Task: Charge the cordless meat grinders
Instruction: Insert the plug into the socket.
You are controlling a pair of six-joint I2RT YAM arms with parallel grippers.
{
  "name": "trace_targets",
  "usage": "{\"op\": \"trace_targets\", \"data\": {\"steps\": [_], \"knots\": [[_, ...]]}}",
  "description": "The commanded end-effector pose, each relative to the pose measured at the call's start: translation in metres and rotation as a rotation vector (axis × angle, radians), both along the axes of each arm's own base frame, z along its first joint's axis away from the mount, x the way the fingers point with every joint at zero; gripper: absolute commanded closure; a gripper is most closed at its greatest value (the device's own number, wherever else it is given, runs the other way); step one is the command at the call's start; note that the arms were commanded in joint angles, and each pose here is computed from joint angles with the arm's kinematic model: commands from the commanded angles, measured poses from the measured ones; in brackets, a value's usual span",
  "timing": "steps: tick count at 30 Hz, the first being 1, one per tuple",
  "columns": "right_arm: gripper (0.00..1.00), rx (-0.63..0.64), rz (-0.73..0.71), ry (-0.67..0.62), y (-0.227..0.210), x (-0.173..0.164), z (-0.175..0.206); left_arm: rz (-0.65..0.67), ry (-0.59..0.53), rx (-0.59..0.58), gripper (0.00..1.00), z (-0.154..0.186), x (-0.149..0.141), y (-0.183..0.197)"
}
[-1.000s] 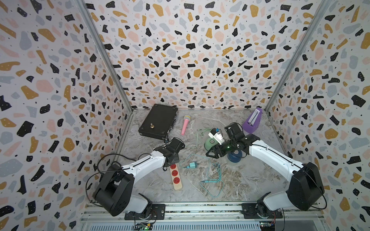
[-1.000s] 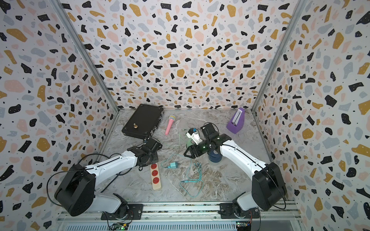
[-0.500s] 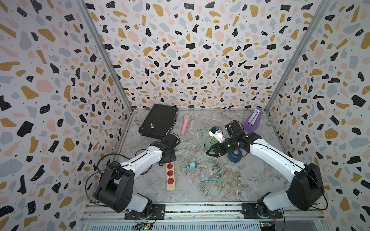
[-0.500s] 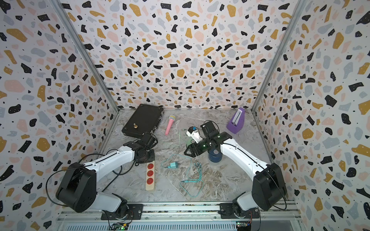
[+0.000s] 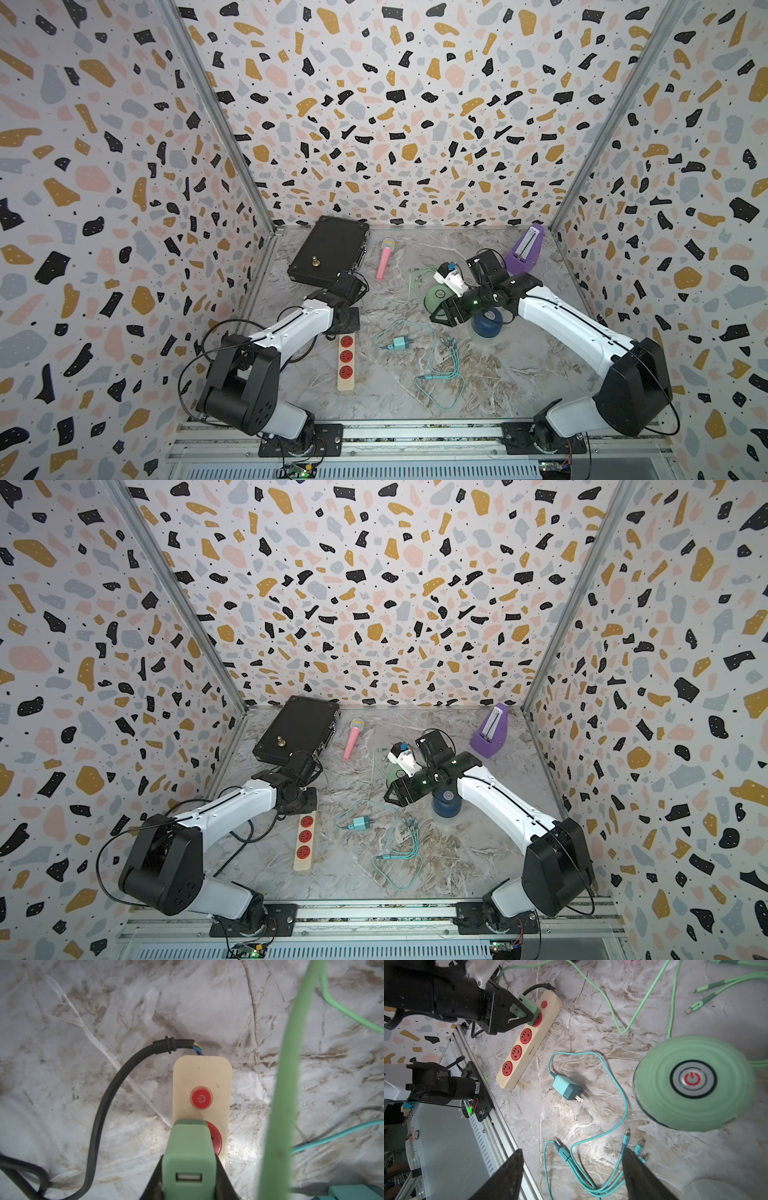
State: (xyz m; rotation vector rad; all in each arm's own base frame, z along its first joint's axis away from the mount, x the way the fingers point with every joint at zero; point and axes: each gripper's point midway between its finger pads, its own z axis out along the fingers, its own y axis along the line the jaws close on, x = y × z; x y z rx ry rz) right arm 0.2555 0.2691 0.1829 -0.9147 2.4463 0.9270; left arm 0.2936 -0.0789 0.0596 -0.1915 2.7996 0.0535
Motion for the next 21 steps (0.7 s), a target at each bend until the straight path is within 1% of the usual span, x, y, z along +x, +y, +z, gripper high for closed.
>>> {"op": "trace_targets", "data": {"steps": [1,3,5,6,9,12,16,21], "knots": [[0.23,-0.017,-0.003,-0.037,-0.002,0.004,0.011,0.027,-0.002,0.062,0.59,-0.002,0.002,0.020],[0.21,-0.025,-0.011,-0.047,-0.003,0.006,0.011,0.025,-0.001,0.049,0.40,0.001,-0.001,0.019],[0.19,-0.040,-0.024,-0.062,-0.006,0.008,0.012,0.022,0.000,0.031,0.31,0.004,-0.004,0.018],[0.17,-0.048,-0.030,-0.068,-0.008,0.009,0.012,0.021,0.003,0.021,0.28,0.006,-0.005,0.017],[0.16,-0.075,-0.042,-0.085,-0.012,0.012,0.013,0.013,0.006,-0.003,0.23,0.016,-0.009,0.014],[0.13,-0.109,-0.065,-0.105,-0.017,0.017,0.013,0.004,0.018,-0.028,0.20,0.028,-0.015,0.012],[0.12,-0.163,-0.110,-0.118,-0.025,0.027,0.010,-0.018,0.035,-0.082,0.19,0.041,-0.025,0.004],[0.10,-0.232,-0.149,-0.116,-0.031,0.040,0.000,-0.063,0.044,-0.115,0.19,0.058,-0.034,-0.001]]}}
